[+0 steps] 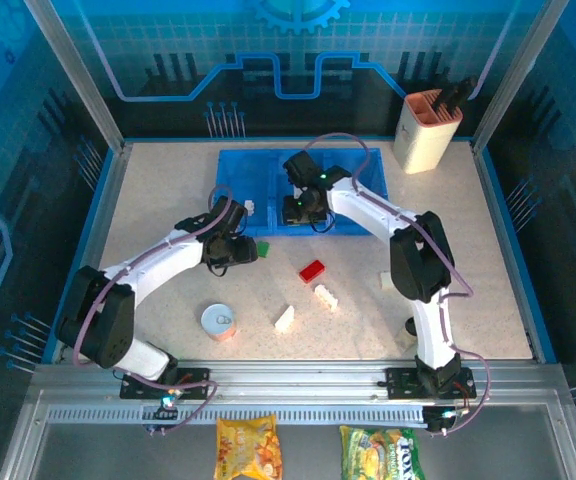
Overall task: Sort the legos into containers by color
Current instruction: Place the lego in the container.
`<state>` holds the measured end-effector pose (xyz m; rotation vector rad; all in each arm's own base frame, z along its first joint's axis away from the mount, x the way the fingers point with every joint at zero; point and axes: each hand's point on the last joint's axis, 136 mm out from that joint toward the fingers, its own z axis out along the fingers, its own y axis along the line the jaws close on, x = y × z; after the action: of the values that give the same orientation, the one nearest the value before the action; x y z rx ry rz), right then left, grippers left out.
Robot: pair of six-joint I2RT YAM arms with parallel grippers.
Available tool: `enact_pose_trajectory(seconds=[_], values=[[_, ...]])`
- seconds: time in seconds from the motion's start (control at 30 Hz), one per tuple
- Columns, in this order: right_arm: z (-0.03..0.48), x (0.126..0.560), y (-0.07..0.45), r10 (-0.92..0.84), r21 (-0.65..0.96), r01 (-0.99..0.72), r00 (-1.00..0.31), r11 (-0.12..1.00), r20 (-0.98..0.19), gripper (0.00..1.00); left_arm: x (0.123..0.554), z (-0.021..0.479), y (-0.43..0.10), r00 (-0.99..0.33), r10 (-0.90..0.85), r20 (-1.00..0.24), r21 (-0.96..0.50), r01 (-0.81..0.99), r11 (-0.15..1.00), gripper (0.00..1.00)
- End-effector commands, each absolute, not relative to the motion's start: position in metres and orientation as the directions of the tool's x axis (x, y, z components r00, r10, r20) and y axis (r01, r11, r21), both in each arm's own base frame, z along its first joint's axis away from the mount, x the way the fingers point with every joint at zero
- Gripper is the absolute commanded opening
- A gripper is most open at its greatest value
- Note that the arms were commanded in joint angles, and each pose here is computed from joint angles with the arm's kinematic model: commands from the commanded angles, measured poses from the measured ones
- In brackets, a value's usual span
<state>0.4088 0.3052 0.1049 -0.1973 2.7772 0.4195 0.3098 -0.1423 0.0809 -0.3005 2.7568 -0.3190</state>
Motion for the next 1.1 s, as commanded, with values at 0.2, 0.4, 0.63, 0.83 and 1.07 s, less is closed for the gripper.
enact_pose_trajectory(seconds=[0.2,0.4,0.63,0.83,1.07], values=[[0.095,0.447,0.322,-0.100,0.310,-0.227,-0.921,0.923,-0.377,0.27,0.305,0.082,-0.144,-0.913,-0.269,-0.307,-0.290,-0.179,0.940,0.56],[0.084,0.467,0.322,-0.054,0.346,-0.201,-0.919,0.917,-0.390,0.29,0.305,0.081,-0.146,-0.916,-0.267,-0.298,-0.293,-0.178,0.939,0.55],[0.066,0.479,0.322,-0.045,0.352,-0.189,-0.924,0.917,-0.379,0.31,0.304,0.085,-0.144,-0.916,-0.265,-0.301,-0.288,-0.177,0.941,0.55],[0.061,0.481,0.320,-0.044,0.343,-0.182,-0.926,0.921,-0.374,0.38,0.304,0.086,-0.145,-0.916,-0.266,-0.300,-0.292,-0.177,0.940,0.56],[0.065,0.476,0.315,-0.047,0.332,-0.181,-0.927,0.926,-0.373,0.43,0.305,0.087,-0.147,-0.918,-0.262,-0.298,-0.296,-0.173,0.940,0.56]])
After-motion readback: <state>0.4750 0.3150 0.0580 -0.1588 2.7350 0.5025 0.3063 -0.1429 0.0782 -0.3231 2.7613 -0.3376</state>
